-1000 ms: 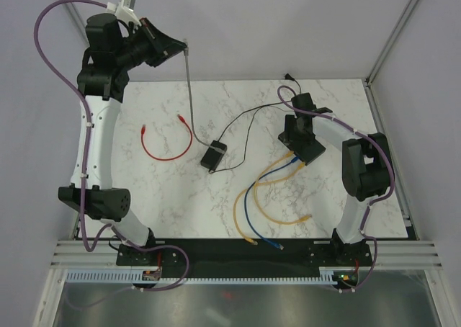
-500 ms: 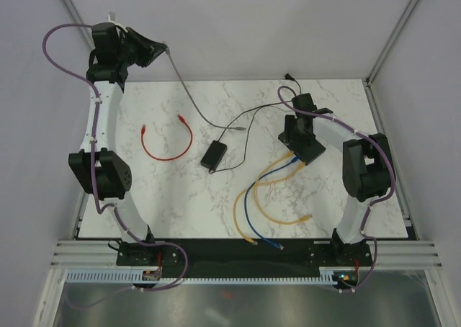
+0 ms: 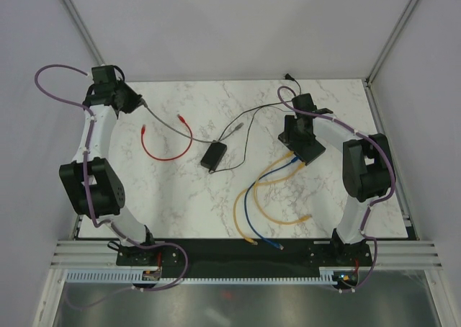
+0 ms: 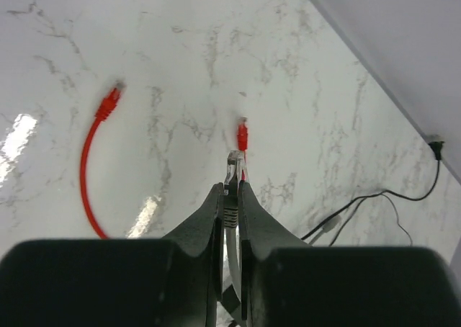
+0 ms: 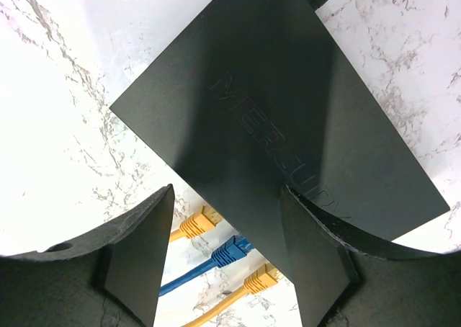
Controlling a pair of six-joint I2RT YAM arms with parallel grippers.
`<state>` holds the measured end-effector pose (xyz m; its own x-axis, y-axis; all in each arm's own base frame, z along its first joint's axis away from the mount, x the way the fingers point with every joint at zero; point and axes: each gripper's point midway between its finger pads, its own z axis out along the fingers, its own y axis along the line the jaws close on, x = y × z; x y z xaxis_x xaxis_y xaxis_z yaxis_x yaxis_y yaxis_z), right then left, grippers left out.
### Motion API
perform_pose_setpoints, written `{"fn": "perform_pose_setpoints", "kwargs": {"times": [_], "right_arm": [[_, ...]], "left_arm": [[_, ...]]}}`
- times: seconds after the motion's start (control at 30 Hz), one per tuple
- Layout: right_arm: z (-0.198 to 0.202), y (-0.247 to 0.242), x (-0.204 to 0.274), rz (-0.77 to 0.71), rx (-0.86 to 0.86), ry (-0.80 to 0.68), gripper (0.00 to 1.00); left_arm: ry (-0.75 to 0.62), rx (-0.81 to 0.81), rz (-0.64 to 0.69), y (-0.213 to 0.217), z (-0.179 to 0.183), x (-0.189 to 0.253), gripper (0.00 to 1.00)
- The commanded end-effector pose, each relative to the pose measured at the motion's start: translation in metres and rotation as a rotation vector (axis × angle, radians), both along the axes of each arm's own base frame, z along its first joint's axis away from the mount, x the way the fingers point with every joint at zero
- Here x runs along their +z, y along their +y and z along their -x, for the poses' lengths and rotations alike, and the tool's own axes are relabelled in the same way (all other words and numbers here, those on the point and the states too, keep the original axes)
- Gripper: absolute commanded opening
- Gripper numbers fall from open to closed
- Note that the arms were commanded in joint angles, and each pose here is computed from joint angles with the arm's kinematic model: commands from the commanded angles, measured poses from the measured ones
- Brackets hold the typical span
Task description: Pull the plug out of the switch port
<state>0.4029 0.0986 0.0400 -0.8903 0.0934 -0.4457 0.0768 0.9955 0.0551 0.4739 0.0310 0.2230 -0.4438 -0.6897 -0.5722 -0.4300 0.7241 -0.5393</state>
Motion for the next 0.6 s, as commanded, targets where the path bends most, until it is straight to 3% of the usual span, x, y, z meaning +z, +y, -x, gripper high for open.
{"fn": "perform_pose_setpoints", "kwargs": {"times": [0.0, 0.27, 0.57], "right_arm": [[0.051, 0.005, -0.042, -0.031, 0.017, 0.229, 0.69], [0.054, 0.004, -0.046, -0.028, 0.019, 0.238, 0.70], [0.053, 0.004, -0.044, -0.027, 0.017, 0.233, 0.70]], "left_arm": [[0.057, -0.017, -0.221, 0.035, 0.011, -0.010, 0.02], [0.192, -0.062, -0.438, 0.076, 0.020, -0.042, 0.02], [0.298, -0.084, -0.391, 0.091, 0.032, -0.090, 0.02]]}}
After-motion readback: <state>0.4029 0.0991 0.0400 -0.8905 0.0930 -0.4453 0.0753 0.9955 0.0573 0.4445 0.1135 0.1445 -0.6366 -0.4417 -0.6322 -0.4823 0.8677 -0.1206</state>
